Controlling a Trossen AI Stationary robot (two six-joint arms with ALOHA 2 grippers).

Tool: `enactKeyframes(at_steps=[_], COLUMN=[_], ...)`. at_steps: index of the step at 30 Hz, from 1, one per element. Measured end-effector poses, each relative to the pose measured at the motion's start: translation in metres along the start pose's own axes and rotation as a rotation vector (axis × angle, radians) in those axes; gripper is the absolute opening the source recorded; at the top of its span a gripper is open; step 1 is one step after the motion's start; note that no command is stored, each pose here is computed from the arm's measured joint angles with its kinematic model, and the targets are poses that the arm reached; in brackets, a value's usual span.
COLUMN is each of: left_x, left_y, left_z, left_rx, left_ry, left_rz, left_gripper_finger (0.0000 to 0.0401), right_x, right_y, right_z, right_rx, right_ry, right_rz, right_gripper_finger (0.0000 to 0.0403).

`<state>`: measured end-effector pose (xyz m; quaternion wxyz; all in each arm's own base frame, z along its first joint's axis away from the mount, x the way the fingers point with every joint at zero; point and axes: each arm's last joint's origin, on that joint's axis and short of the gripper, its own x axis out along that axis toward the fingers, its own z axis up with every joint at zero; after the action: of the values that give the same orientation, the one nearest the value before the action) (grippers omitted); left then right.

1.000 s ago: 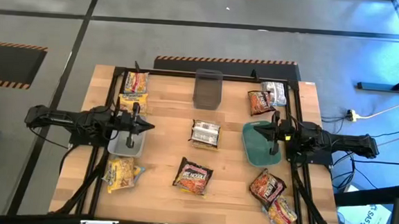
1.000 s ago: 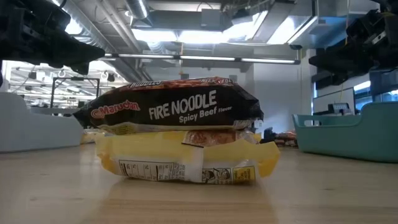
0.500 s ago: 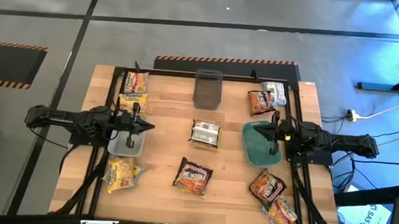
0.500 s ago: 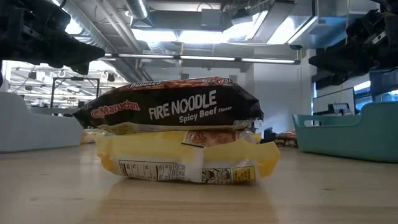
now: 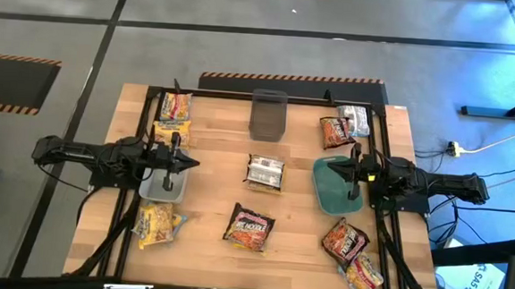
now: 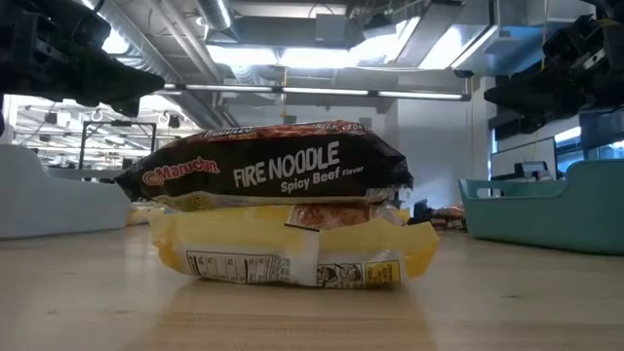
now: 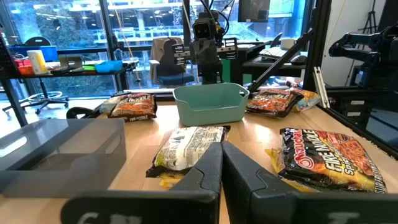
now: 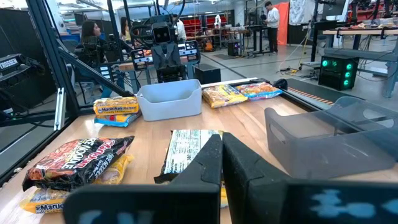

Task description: Sort Maruchan noodles

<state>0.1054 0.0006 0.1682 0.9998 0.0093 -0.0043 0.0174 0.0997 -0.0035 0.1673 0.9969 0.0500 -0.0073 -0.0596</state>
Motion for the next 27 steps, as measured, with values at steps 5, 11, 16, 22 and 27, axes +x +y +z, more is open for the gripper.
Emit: enactKeyframes(at_steps=[5, 11, 16, 22, 27], left_x=[0.000, 0.000, 0.000, -0.001, -0.002], left_y=[0.000, 0.002, 0.002, 0.003, 0.005], left_z=[0.000, 0.001, 0.002, 0.009, 0.020], left_rx=[0.000, -0.004, 0.008, 0.005, -0.084], left_ry=[0.000, -0.006, -0.023, -0.090, -0.207], left_rz=[0.000, 0.059, 0.070, 0.101, 0.138], left_gripper_finger=[0.0000, 0.0000, 0.0000, 0.0000, 0.0000], right_x=[0.000, 0.000, 0.000, 0.000, -0.001], right_y=[0.000, 0.000, -0.001, -0.001, -0.003], right_z=[0.000, 0.001, 0.007, 0.008, 0.008], right_rx=[0.000, -0.001, 0.045, 0.135, 0.200], right_ry=[0.000, -0.007, -0.076, -0.088, -0.103], right_rz=[0.000, -0.008, -0.045, -0.036, -0.099], right_gripper_finger=[0.0000, 0.0000, 0.0000, 0.0000, 0.0000])
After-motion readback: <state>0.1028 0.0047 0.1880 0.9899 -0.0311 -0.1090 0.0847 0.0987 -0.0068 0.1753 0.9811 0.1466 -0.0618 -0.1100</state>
